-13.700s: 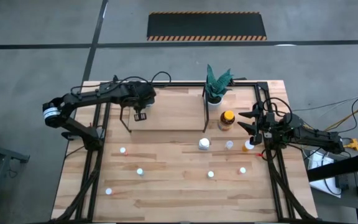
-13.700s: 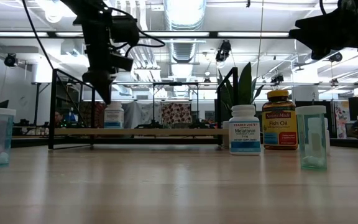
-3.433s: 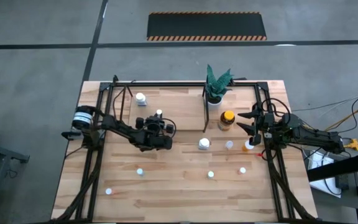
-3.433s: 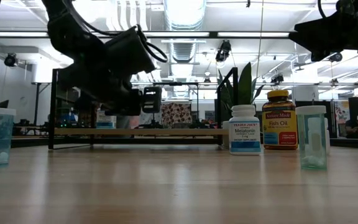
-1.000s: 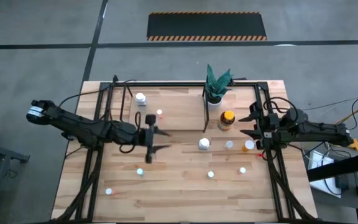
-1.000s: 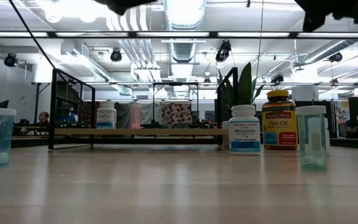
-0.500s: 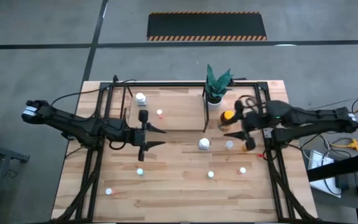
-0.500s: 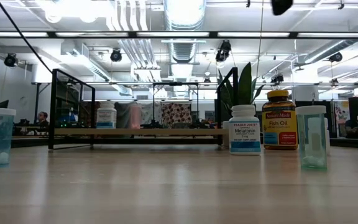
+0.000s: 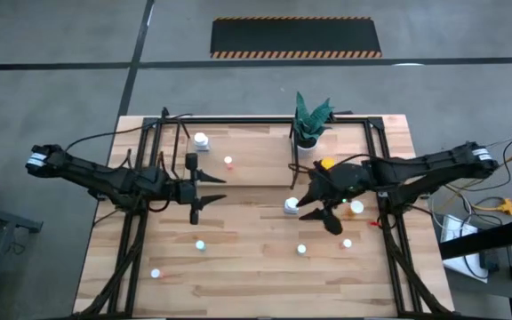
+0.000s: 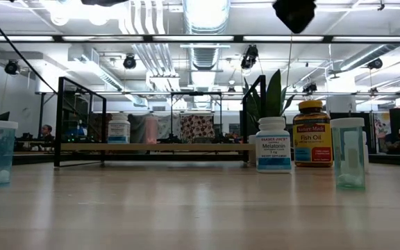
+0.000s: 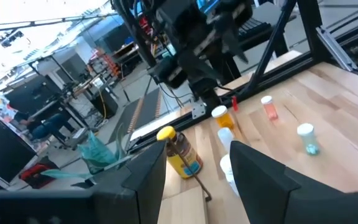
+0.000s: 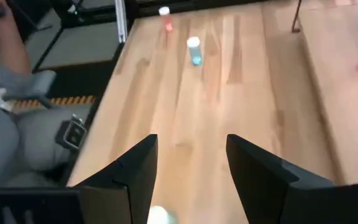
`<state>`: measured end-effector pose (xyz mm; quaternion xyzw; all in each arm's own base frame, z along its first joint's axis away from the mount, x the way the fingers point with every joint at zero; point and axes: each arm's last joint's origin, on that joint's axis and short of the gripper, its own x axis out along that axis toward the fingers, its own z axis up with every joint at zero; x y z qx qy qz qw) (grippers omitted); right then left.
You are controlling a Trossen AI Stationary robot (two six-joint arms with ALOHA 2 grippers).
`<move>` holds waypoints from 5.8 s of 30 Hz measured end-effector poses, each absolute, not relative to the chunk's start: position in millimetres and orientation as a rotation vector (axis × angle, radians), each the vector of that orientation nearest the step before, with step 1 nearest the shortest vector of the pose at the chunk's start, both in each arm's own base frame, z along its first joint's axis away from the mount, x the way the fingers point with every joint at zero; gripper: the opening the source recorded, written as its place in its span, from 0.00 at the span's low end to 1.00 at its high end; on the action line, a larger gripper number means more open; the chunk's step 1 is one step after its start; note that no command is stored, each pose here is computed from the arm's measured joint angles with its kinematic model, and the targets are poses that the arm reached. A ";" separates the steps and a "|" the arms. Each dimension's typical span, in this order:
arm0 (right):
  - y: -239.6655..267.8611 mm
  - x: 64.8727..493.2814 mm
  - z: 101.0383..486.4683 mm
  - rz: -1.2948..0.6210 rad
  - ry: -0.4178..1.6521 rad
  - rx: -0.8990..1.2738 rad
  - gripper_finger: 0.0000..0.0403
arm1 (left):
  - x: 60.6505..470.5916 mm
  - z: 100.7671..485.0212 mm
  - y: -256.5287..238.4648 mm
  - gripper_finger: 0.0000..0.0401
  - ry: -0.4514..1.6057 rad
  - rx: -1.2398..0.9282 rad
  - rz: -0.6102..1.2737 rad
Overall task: Pick and place medicine bottles onto shelf by color
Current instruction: Put the white medicine bottle on the shelf
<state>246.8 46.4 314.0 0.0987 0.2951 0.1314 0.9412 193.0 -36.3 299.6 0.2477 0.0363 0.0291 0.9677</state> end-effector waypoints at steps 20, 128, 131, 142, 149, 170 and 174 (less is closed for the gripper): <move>61.1 305.0 258.5 0.046 1.125 0.185 0.47 | 185.7 304.3 -34.8 0.40 0.051 0.460 0.064; -168.3 433.0 288.9 -0.090 1.152 -0.156 0.42 | 183.1 303.2 -33.6 0.40 -0.029 0.490 0.107; -174.0 433.7 282.7 -0.083 1.163 -0.161 0.42 | 182.7 303.3 -33.5 0.40 -0.031 0.495 0.108; -181.2 440.8 260.5 -0.080 1.201 -0.147 0.42 | 182.2 304.1 -33.3 0.40 -0.036 0.495 0.110; -182.0 440.7 260.3 -0.102 1.203 -0.132 0.46 | 182.2 304.1 -33.3 0.40 -0.036 0.495 0.110; -179.1 437.3 277.8 -0.111 1.175 -0.135 0.55 | 182.2 304.1 -33.3 0.40 -0.036 0.495 0.110; -169.3 434.4 289.1 -0.102 1.172 -0.135 0.52 | 182.2 304.1 -33.3 0.40 -0.036 0.495 0.110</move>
